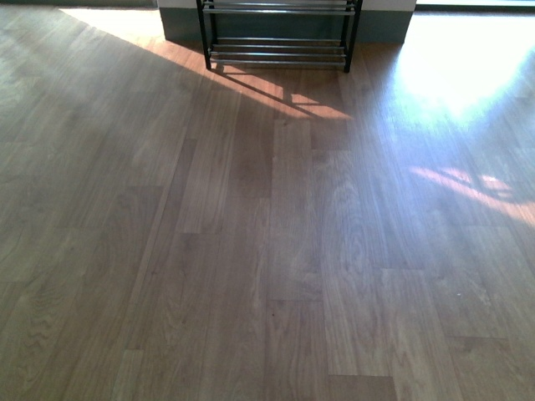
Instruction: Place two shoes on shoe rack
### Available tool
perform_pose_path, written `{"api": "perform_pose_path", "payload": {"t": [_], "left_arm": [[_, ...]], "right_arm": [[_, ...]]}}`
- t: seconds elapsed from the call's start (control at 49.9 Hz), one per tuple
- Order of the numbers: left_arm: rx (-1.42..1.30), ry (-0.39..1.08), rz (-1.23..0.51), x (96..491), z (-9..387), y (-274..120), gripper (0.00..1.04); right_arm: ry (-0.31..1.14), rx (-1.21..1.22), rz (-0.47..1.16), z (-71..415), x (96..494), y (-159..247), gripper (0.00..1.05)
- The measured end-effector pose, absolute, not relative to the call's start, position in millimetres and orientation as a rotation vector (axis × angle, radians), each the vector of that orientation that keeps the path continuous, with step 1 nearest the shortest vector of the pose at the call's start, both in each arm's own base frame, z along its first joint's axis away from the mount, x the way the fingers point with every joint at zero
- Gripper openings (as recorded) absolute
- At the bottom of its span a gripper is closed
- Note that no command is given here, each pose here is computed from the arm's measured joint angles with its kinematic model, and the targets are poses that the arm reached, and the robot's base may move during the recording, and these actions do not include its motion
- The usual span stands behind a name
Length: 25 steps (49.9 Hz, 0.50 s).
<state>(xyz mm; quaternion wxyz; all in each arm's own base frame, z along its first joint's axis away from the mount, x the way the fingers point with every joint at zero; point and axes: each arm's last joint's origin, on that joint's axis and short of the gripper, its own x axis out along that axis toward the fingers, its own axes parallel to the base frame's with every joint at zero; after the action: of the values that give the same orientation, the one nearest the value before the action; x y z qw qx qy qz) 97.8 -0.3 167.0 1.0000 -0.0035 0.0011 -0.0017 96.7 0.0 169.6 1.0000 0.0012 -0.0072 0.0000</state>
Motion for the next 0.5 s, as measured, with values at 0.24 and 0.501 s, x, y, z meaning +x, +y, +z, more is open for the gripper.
{"api": "perform_pose_path", "payload": {"t": [0.24, 0.501], "left_arm": [[-0.007, 0.002, -0.003, 97.8, 167.0, -0.3, 0.95], [-0.007, 0.002, -0.003, 97.8, 167.0, -0.3, 0.95]], "right_arm": [[-0.014, 0.002, 0.000, 169.6, 96.7, 0.0, 0.96], [-0.014, 0.002, 0.000, 169.6, 96.7, 0.0, 0.96]]}}
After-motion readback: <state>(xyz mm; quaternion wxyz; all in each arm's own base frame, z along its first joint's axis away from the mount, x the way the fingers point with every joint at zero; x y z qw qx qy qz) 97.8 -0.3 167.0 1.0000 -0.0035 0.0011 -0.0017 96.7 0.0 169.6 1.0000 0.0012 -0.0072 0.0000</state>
